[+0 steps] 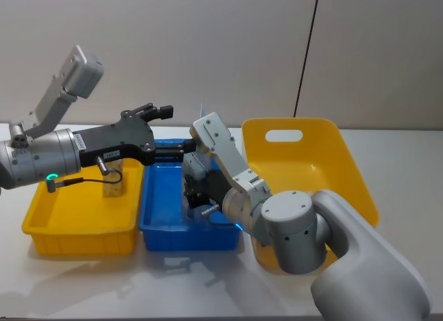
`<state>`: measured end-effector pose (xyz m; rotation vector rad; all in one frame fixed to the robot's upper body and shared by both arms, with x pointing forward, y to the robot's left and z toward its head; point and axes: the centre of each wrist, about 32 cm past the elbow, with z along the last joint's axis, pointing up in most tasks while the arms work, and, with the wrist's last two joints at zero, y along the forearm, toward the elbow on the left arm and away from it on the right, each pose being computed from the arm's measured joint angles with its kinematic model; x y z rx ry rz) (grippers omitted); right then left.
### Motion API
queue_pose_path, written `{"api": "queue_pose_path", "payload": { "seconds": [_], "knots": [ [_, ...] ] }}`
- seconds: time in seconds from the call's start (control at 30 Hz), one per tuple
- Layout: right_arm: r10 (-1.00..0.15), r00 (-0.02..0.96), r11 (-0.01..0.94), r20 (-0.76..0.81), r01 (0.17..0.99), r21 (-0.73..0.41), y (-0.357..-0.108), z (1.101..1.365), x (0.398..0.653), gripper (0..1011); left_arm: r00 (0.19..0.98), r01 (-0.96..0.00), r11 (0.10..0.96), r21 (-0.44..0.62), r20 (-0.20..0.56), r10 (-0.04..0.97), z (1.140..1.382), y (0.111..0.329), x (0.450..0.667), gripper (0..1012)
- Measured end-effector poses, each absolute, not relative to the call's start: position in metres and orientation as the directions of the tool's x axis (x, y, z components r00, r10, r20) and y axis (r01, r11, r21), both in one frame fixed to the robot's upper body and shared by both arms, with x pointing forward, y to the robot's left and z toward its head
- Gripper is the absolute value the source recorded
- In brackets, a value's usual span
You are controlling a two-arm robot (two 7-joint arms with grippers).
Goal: Bimanual collaborative sorting of washing and personal care products
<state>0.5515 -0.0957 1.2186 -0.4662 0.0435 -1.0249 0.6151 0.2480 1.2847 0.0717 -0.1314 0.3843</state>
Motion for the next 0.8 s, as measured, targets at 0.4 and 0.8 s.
{"api": "queue_pose_path", "payload": {
  "seconds": [0.4,0.8],
  "knots": [
    [-0.847,0.503,0.422,0.172,0.833,-0.358,-0.102,1.223,0.548,147,0.919,-0.376,0.926,0.043,0.141,0.367,1.285,0.248,0.615,1001],
    [-0.879,0.453,0.405,0.148,0.873,-0.271,-0.119,1.243,0.541,146,0.919,-0.376,0.925,0.043,0.141,0.367,1.285,0.248,0.615,1001]
  ]
}}
